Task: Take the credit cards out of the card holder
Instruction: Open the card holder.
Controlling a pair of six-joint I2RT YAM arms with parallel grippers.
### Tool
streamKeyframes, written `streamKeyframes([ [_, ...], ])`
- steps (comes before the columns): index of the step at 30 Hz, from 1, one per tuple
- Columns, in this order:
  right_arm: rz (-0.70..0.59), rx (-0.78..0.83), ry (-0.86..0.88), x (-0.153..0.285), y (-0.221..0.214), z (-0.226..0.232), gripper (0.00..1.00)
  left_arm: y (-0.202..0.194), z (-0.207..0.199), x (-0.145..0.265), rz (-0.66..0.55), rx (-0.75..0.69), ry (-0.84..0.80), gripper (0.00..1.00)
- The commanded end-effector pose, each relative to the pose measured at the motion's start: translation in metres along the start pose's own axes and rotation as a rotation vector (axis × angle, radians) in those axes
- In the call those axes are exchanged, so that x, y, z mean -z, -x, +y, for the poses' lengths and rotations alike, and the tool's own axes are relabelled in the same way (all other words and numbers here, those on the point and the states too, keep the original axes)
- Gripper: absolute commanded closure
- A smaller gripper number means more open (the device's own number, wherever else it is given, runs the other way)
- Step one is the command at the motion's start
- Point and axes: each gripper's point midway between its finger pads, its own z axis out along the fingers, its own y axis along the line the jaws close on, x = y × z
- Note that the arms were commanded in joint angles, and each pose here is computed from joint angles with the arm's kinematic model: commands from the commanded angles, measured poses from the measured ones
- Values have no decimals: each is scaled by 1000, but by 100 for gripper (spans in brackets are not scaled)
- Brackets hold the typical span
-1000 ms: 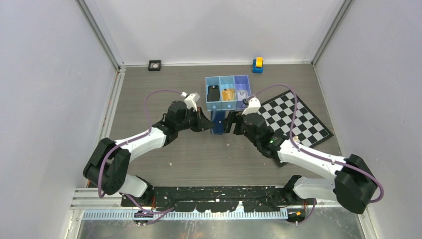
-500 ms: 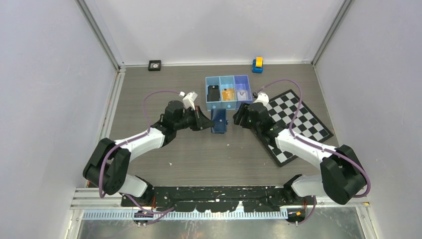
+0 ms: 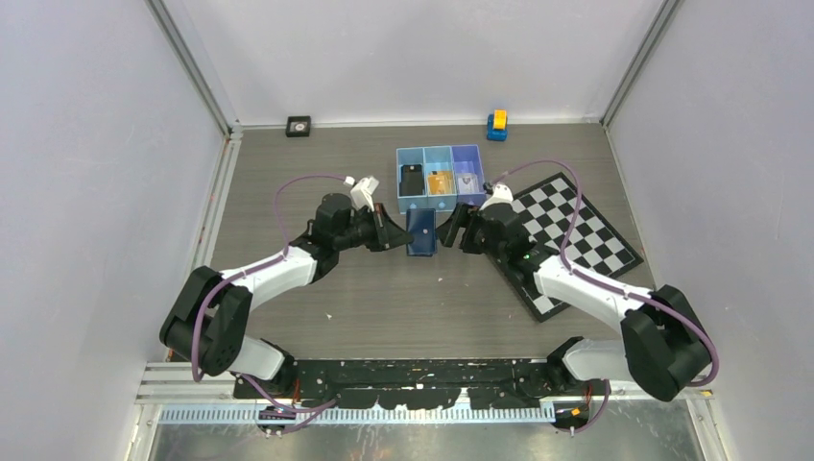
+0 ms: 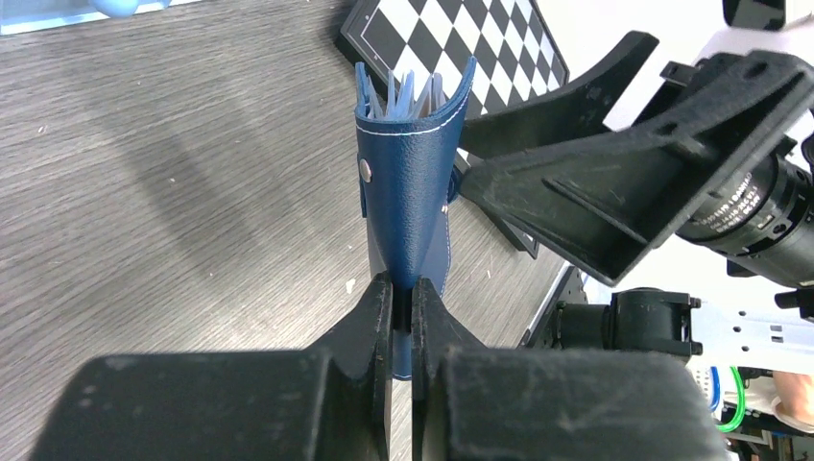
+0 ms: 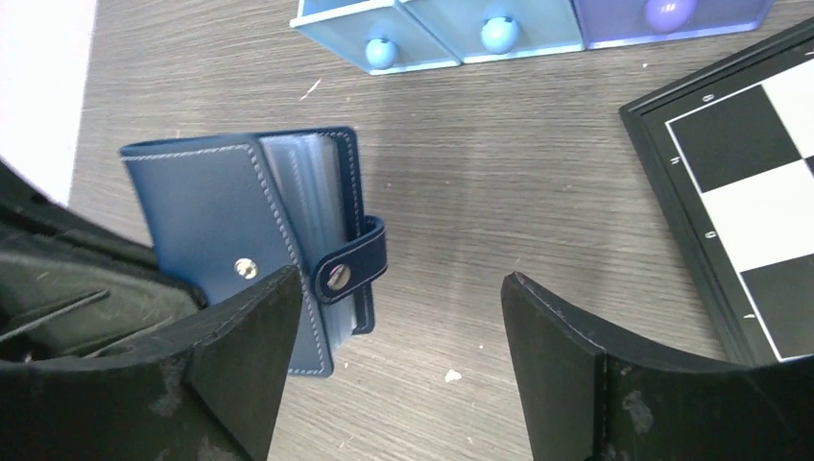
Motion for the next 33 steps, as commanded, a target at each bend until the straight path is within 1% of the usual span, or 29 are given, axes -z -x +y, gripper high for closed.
streamKeyframes([
  [1, -116, -13, 153, 19, 26, 31, 16, 20, -22, 5, -64, -46, -82, 100],
  [4, -147, -5, 207, 28, 29, 38, 12, 21, -24, 6, -66, -46, -91, 100],
  [6, -138, 6, 253, 31, 26, 44, 11, 22, -25, 7, -69, -43, -99, 100],
  [9, -135, 8, 265, 31, 25, 46, 12, 24, -26, 9, -76, -38, -108, 100],
  [15, -76, 2, 264, 19, 15, 48, 13, 24, -31, 9, -75, -42, -140, 100],
  [18, -75, -13, 241, 15, 15, 45, 18, 23, -31, 8, -72, -36, -146, 100],
  [21, -92, -21, 142, 11, 20, 28, 31, 23, -32, 8, -71, -36, -150, 100],
  [24, -107, -26, 74, 9, 23, 17, 38, 23, -32, 8, -72, -37, -150, 100],
  [26, -101, -23, 68, 8, 22, 16, 43, 23, -32, 8, -72, -37, -149, 100],
  [33, -90, -22, 62, 6, 21, 15, 50, 23, -33, 8, -69, -39, -155, 100],
])
